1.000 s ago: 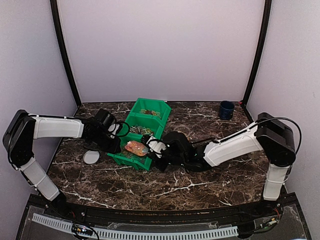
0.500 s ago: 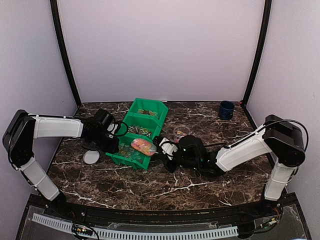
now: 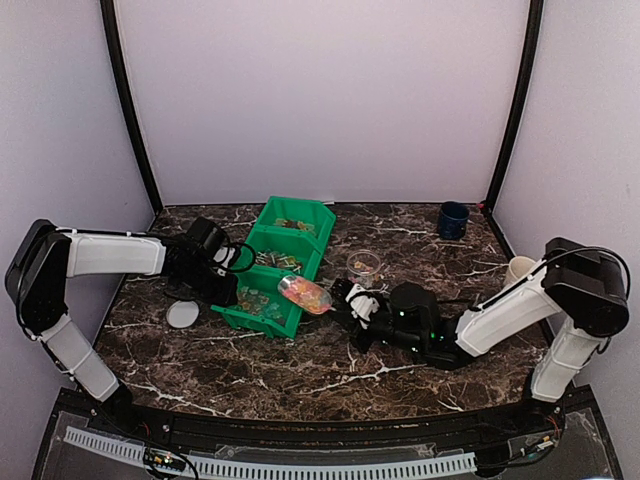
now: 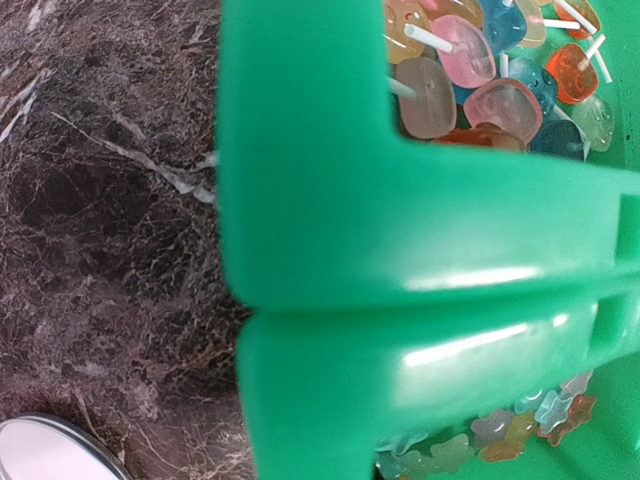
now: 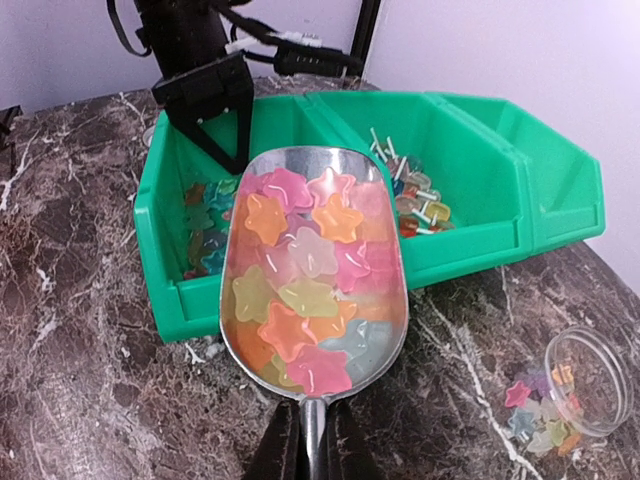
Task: Pack the candies
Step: Place the fake candies in the packing bottle.
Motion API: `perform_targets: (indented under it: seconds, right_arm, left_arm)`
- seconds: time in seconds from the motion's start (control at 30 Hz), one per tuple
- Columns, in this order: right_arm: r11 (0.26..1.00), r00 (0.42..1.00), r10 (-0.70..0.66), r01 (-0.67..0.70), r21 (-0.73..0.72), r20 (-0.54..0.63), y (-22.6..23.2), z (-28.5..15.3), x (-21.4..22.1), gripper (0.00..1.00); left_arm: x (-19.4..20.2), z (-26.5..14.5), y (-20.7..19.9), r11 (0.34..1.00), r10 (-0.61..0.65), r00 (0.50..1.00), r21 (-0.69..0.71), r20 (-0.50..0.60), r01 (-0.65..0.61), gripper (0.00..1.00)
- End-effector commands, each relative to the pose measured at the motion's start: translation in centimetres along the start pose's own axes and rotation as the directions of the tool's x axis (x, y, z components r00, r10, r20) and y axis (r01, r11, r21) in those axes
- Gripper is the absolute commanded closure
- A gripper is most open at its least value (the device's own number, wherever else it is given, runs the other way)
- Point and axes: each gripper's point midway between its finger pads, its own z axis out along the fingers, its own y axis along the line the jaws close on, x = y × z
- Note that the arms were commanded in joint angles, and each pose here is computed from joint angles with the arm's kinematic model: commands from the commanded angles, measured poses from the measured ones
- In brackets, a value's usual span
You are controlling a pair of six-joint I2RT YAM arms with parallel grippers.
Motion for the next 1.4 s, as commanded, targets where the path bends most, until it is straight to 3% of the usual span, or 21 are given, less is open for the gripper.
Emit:
perform_targets:
  seconds: [0.0,0.13,0.3,0.7,1.23,1.37]
  right_arm:
    - [0.994,0.979,-0.016,-0.006,0.107,0.205,-2.4,-1.8,-5.1,1.00]
    - [0.981,0.974,-0.041,-0.003,0.195,0.223,-3.9,-2.6,-5.9,1.00]
    - [0.957,0.990,-0.057,0.017,0.290,0.130,-6.2,-3.6,-5.9,1.00]
    - [0.905,0.995,0.075,-0.042,0.424,-0.062,-12.0,-8.5,-2.7,1.00]
    - [0.913,0.912,0.170,-0.002,0.409,-0.373,-13.4,-9.1,1.0,1.00]
    - [0.910,0.902,0.175,0.005,0.415,-0.394,-13.6,-8.9,0.8,1.00]
  left_arm:
    - [-6.9,-4.7,-3.1,0.993,0.006,0.963,0.114,0.268,-0.038,1.00]
    - [-6.9,-4.8,-3.1,0.992,0.005,0.963,0.117,0.270,-0.038,1.00]
    - [-6.8,-4.8,-3.3,0.991,0.007,0.964,0.127,0.266,-0.042,1.00]
    - [-6.9,-5.1,-3.8,0.988,0.003,0.963,0.150,0.270,-0.045,1.00]
    - [-6.9,-5.1,-3.9,0.987,-0.001,0.963,0.157,0.269,-0.043,1.00]
    - [-7.0,-5.3,-3.8,0.987,0.000,0.962,0.154,0.273,-0.044,1.00]
